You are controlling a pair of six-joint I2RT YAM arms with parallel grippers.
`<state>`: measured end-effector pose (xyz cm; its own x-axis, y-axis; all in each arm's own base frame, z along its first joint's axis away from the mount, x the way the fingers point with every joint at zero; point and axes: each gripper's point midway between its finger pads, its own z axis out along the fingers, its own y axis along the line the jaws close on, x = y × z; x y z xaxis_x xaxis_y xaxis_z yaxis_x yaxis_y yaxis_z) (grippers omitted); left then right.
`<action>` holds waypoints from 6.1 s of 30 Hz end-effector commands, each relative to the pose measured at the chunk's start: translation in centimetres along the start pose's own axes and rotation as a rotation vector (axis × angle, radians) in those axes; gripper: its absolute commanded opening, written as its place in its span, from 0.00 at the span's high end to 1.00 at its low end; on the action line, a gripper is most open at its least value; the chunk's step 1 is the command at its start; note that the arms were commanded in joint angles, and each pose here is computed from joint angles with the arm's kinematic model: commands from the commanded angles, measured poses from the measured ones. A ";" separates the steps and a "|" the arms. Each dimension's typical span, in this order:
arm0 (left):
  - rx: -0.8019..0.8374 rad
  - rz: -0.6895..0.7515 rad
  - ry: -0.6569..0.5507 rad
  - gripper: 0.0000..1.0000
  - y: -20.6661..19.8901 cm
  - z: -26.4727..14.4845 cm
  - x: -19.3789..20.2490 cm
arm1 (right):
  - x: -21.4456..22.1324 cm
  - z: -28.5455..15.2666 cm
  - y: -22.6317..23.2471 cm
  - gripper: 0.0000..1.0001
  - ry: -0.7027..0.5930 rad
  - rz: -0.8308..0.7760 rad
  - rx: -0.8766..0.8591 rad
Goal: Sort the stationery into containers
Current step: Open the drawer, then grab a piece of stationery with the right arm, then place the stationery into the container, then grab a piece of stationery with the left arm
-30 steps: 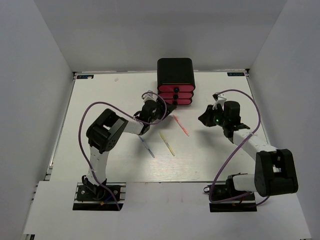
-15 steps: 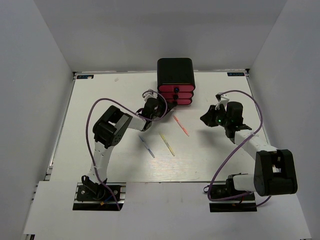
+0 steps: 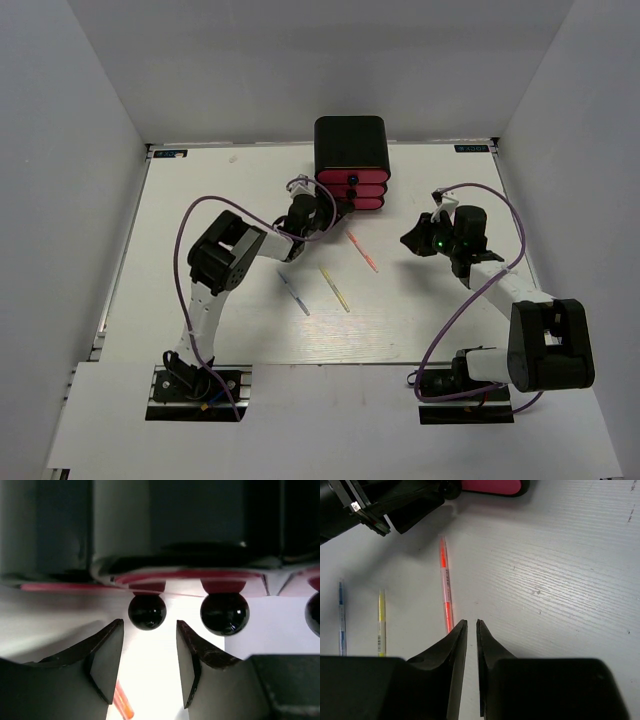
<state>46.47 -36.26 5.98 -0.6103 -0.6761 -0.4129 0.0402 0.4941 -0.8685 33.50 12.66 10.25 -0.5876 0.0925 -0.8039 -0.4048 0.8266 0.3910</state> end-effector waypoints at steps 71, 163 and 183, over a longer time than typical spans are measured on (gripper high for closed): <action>-0.186 0.246 0.047 0.21 -0.4 -20.1 -1.2 | 4.9 7.8 4.8 0.35 0.353 -0.579 -0.158; -0.866 0.089 0.283 0.20 9.2 -25.1 2.6 | -10.1 3.8 8.5 0.93 -0.149 -0.936 -0.071; -1.119 0.193 0.498 0.75 13.5 -26.0 7.1 | -5.5 -0.5 9.1 0.90 -0.186 -0.808 -0.133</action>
<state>24.83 -21.21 1.23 -0.8757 -0.4305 -0.2186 -0.4169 0.9026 -0.1074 32.61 18.91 16.43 -0.0074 -0.4576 -0.8891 -0.7466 0.5940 -0.2995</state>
